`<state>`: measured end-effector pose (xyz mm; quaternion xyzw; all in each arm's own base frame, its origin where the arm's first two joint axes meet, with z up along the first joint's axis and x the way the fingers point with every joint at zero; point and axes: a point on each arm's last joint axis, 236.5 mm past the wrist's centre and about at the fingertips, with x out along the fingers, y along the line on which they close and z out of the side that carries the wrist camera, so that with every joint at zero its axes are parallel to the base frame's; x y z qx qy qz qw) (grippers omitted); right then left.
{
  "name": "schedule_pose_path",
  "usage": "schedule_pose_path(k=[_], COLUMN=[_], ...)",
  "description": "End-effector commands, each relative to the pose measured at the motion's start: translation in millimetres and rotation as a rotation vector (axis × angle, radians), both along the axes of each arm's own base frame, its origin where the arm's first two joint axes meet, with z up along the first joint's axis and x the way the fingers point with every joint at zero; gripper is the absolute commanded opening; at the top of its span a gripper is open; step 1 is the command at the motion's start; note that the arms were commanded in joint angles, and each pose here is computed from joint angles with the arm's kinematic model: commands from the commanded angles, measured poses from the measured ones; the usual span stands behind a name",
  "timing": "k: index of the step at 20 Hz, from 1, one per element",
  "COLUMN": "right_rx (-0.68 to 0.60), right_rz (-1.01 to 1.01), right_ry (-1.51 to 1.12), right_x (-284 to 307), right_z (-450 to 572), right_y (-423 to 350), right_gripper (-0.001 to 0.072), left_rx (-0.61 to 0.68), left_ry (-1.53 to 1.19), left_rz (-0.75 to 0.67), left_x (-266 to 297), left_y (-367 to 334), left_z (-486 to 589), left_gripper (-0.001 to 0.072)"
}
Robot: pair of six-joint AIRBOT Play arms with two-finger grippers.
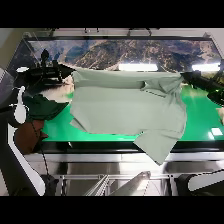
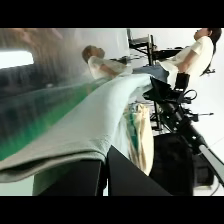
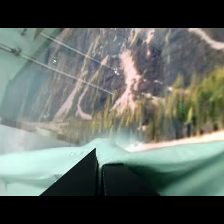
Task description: Fold the shirts.
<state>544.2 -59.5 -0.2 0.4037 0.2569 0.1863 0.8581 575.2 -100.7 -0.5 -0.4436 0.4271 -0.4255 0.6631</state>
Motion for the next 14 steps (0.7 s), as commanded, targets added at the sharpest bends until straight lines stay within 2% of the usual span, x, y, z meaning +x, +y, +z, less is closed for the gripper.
schedule_pose_path(k=[1, 4, 9, 10, 11, 12, 14], right_rx=[-0.088, -0.154, -0.171, -0.163, -0.153, -0.143, -0.113], right_rz=[0.088, 0.120, 0.125, 0.121, 0.119, 0.121, 0.103], right_ry=[0.121, 0.178, 0.216, 0.235, 0.246, 0.249, 0.260], right_x=[-19.0, -29.4, -33.8, -35.5, -37.0, -38.8, -41.9], right_z=[-42.1, -62.3, -74.5, -76.4, -76.3, -73.6, -64.7], right_y=[7.7, 5.6, 3.8, 3.5, 3.0, 2.6, -3.5], right_gripper=[0.0014, 0.0014, 0.0017, 0.0092, 0.0251, 0.0256, 0.0256], left_rx=[0.089, 0.216, 0.318, 0.328, 0.328, 0.328, 0.333], left_ry=[0.010, 0.059, 0.126, 0.123, 0.109, 0.111, 0.101], left_rz=[-0.001, -0.055, -0.123, -0.148, -0.167, -0.162, -0.121], left_x=[2.7, -12.6, -35.5, -39.3, -40.3, -37.8, -30.2], left_y=[5.6, 4.4, 2.7, 3.2, 2.8, 3.9, 17.2], left_z=[-24.1, -60.0, -98.2, -95.9, -88.3, -80.5, -61.0], left_gripper=[0.0020, 0.0019, 0.0021, 0.0023, 0.0172, 0.0320, 0.0339])
